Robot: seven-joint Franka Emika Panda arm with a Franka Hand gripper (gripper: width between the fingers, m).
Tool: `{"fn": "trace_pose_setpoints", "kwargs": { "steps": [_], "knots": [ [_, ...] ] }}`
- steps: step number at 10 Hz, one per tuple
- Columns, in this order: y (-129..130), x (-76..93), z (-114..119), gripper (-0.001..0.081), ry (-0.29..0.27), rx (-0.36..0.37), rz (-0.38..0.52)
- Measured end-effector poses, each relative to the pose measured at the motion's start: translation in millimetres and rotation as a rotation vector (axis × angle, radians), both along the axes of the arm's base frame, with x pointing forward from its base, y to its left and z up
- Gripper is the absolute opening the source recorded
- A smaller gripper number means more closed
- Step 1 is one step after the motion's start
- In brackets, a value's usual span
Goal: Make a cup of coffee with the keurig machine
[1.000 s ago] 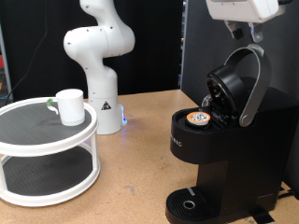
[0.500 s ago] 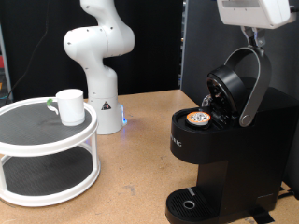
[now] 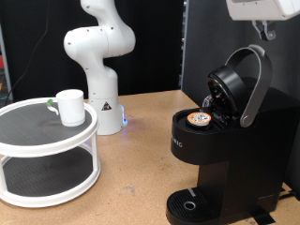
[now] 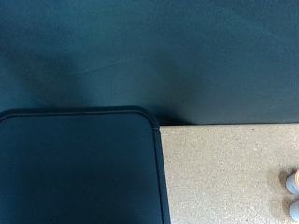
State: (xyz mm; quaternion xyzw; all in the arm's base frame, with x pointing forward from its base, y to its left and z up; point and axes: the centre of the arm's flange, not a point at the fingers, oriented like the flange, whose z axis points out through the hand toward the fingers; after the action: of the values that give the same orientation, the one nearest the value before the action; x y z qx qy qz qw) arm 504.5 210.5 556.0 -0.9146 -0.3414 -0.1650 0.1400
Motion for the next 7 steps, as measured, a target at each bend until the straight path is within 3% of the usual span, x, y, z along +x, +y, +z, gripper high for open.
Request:
{"fn": "trace_pose_setpoints", "kwargs": {
  "steps": [7],
  "knots": [
    [0.2, 1.1, -21.1, 0.0004, 0.032, -0.054, 0.023]
  ]
}}
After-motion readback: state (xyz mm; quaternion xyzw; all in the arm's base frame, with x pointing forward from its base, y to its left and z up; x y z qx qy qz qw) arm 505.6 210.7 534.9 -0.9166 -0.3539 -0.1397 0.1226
